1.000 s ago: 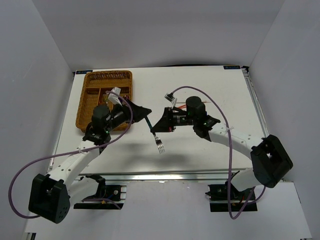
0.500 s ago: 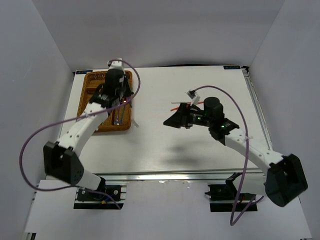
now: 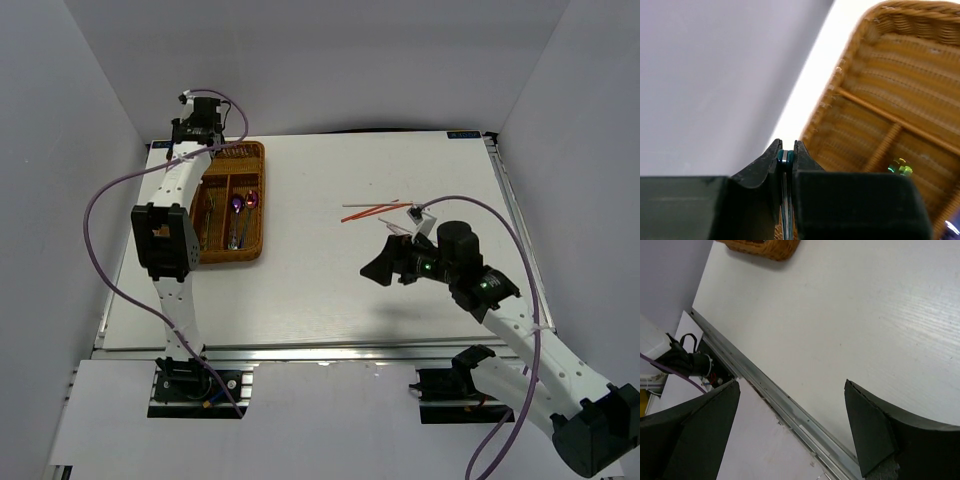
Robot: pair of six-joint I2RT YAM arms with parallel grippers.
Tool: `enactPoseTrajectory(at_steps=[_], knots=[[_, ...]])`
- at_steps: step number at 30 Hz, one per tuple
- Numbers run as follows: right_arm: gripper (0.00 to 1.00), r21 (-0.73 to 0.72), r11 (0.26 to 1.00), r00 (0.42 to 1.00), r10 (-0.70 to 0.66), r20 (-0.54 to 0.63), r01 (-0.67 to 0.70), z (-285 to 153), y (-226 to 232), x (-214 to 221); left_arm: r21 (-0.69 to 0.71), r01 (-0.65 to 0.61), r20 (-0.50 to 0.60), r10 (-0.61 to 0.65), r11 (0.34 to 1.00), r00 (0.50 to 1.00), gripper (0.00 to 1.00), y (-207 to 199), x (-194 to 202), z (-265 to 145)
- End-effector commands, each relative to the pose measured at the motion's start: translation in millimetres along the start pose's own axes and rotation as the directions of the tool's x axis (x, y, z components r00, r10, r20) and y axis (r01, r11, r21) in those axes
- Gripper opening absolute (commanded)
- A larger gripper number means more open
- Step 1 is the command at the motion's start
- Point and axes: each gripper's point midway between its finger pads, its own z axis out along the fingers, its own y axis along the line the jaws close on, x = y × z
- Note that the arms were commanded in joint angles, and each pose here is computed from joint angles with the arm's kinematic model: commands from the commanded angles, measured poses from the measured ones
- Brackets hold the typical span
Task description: Sort the eating utensils into containers
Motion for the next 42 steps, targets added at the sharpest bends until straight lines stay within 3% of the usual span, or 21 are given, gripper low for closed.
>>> enactPoseTrajectory(at_steps=[1, 3, 11, 14, 15, 18, 23, 30, 31, 32, 36, 38, 39, 41, 42], knots=[[0.89, -0.01, 1.0, 0.999, 0.004, -0.038, -0.005, -1, -5, 18, -0.158, -0.037, 0.091, 0.052, 0.987, 0.994, 0.0, 32, -26, -8], [0.89, -0.036, 0.999, 0.999, 0.014, -0.044, -0.016, 0, -2, 21, -0.201, -0.091, 0.055, 0.104, 0.975, 0.993, 0.0, 28, -8, 8], [0.89, -0.049, 0.999, 0.999, 0.015, -0.037, -0.017, 2, 2, 14, -0.137, -0.049, 0.007, 0.05, 0.989, 0.999, 0.11, 19, 17, 52], [0.89, -0.037, 0.999, 0.999, 0.017, -0.031, -0.018, 4, 1, 10, -0.1, -0.048, -0.008, 0.048, 0.994, 0.999, 0.28, 7, 24, 60], [0.89, -0.027, 0.999, 0.999, 0.018, -0.027, -0.019, 4, 0, 8, -0.099, -0.044, -0.009, 0.044, 0.994, 0.999, 0.44, 6, 24, 61], [0.89, 0.0, 1.0, 1.0, 0.016, -0.022, -0.016, 7, -5, 5, -0.007, -0.016, -0.001, 0.016, 1.0, 1.0, 0.57, -7, 19, 59], [0.89, 0.043, 0.999, 1.0, 0.013, -0.024, -0.012, 10, -12, 1, 0.061, 0.009, 0.009, -0.01, 0.998, 1.0, 0.63, -13, 22, 52], [0.89, 0.147, 0.989, 1.0, 0.003, -0.025, 0.001, 17, -33, -3, 0.115, 0.109, 0.067, -0.117, 0.987, 0.991, 0.74, 8, 4, 21], [0.89, 0.166, 0.986, 1.0, -0.004, -0.025, 0.008, 18, -37, -4, 0.102, 0.148, 0.078, -0.156, 0.984, 0.985, 0.8, 20, -3, 13], [0.89, 0.211, 0.977, 0.999, 0.001, -0.044, 0.008, 19, -48, -1, 0.097, 0.167, 0.081, -0.175, 0.981, 0.981, 0.98, 27, -6, 7], [0.89, 0.431, 0.9, 0.996, -0.036, -0.08, 0.067, 16, -90, -13, 0.131, 0.322, 0.086, -0.335, 0.937, 0.938, 0.98, 61, -18, -35], [0.89, 0.506, 0.854, 0.991, -0.075, -0.114, 0.123, 15, -106, -24, 0.15, 0.481, 0.075, -0.495, 0.864, 0.865, 0.98, 88, -22, -67], [0.89, 0.57, 0.809, 0.987, -0.081, -0.14, 0.147, 10, -121, -24, 0.149, 0.535, 0.007, -0.542, 0.831, 0.84, 0.98, 86, -3, -75], [0.84, 0.609, 0.766, 0.976, -0.104, -0.194, 0.203, 10, -138, -30, 0.223, 0.585, -0.021, -0.596, 0.78, 0.803, 0.98, 101, 8, -108], [0.83, 0.635, 0.74, 0.972, -0.116, -0.203, 0.221, 8, -147, -33, 0.272, 0.576, -0.094, -0.575, 0.771, 0.813, 0.98, 78, 39, -109]])
